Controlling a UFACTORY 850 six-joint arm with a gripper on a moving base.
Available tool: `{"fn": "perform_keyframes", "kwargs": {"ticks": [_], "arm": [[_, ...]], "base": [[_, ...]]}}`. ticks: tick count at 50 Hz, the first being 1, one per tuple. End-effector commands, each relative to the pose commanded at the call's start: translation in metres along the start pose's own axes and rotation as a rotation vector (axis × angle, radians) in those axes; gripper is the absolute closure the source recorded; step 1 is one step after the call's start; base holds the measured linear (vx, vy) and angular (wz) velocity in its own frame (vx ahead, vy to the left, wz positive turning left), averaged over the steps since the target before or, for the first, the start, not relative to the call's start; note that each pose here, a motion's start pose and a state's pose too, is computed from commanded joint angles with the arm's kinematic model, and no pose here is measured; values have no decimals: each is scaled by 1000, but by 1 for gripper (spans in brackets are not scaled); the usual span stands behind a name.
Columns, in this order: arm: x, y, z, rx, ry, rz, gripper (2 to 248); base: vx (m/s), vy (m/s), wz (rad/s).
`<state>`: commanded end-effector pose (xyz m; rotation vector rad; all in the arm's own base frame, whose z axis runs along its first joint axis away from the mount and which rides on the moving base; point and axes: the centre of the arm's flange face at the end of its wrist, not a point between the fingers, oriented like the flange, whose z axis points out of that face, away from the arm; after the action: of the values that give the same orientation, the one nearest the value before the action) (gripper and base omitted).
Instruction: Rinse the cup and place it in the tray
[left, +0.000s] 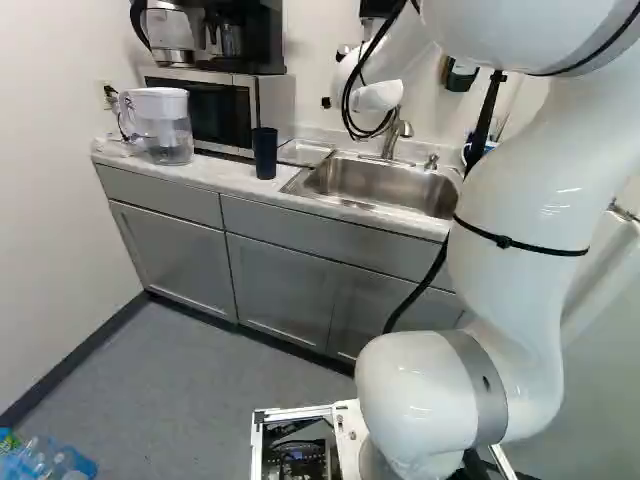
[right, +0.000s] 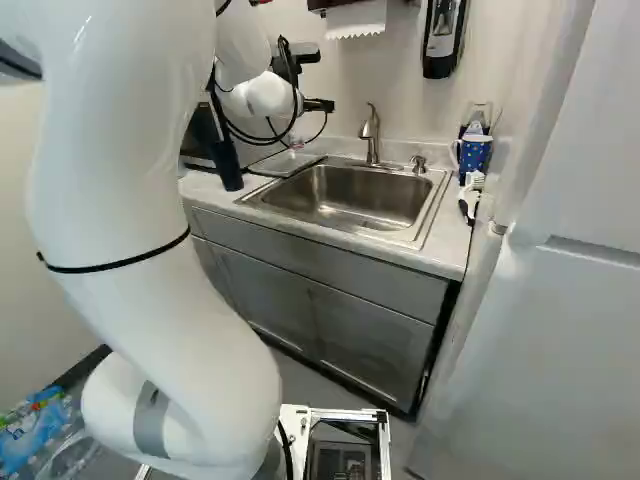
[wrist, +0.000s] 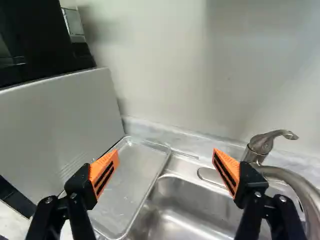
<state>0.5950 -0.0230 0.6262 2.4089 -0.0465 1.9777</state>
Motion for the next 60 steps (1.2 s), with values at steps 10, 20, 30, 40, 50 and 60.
{"fn": "perform_keyframes", "kwargs": {"ticks": [10, 20, 30, 40, 50, 60], "arm": [[0, 0, 0, 0, 0, 0, 3], [0, 1, 3, -2, 1, 0, 3], [1, 5, 8, -8, 2, 2, 3], [2, 12, 15, -19, 3, 4, 3], [1, 21, 23, -33, -12, 7, 3], [0, 31, 31, -48, -36, 10, 3]], "base": [[0, 0, 0], [0, 0, 0], [0, 0, 0], [0, 0, 0], [0, 0, 0], [0, 0, 0]]}}
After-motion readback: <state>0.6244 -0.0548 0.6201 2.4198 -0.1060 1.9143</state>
